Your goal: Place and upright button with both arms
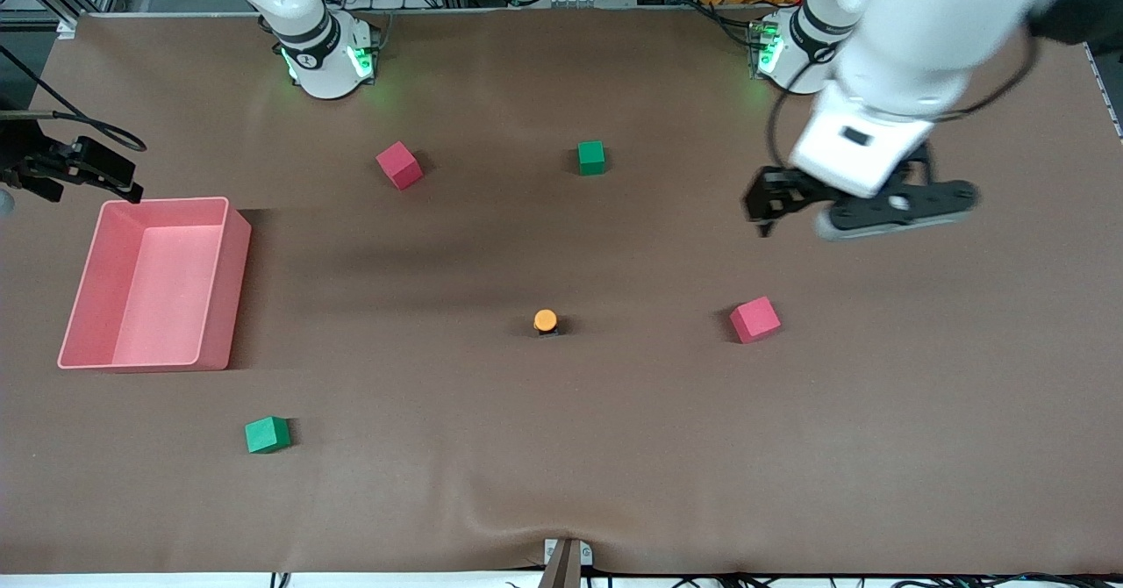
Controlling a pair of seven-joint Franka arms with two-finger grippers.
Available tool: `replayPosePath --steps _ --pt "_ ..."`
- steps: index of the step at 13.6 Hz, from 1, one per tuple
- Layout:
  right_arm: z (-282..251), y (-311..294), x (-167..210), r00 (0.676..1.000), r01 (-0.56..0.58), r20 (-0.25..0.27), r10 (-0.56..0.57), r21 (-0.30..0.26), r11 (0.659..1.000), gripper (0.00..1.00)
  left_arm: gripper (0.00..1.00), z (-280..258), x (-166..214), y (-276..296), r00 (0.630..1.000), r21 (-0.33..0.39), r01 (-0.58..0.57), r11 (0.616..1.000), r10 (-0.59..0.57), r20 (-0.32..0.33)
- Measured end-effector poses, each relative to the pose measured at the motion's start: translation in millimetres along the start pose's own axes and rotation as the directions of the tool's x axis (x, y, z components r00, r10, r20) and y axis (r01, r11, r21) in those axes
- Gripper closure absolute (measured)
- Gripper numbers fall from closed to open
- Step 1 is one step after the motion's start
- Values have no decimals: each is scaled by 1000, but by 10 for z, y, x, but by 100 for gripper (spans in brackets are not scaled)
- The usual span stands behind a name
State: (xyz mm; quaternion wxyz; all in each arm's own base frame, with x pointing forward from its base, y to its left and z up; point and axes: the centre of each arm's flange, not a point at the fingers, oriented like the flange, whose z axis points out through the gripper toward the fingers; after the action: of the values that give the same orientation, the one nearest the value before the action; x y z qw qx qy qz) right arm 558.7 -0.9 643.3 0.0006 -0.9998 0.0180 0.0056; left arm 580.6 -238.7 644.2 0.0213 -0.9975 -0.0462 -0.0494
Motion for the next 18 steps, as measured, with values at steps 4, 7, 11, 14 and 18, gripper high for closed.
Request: replayPosePath --steps 4,7,11,14,18 --pt "7 -5 -32 1000 2 23 -2 0 1000 0 0 37 160 -707 993 7 -101 995 101 61" --pt "-23 -27 -51 1000 6 26 -6 0 1000 0 0 48 154 -1179 992 -62 -75 995 81 99" --pt "-30 -32 -8 1000 7 1 -7 1 1000 0 0 194 36 -1431 996 -58 -31 998 36 87" --pt "-24 -47 8 1000 10 -6 -10 1 1000 0 0 222 -104 -1456 998 -51 -31 998 34 59" --pt "-26 -90 8 1000 18 -9 -18 2 1000 0 0 65 -126 -1628 998 -51 -61 997 63 30"
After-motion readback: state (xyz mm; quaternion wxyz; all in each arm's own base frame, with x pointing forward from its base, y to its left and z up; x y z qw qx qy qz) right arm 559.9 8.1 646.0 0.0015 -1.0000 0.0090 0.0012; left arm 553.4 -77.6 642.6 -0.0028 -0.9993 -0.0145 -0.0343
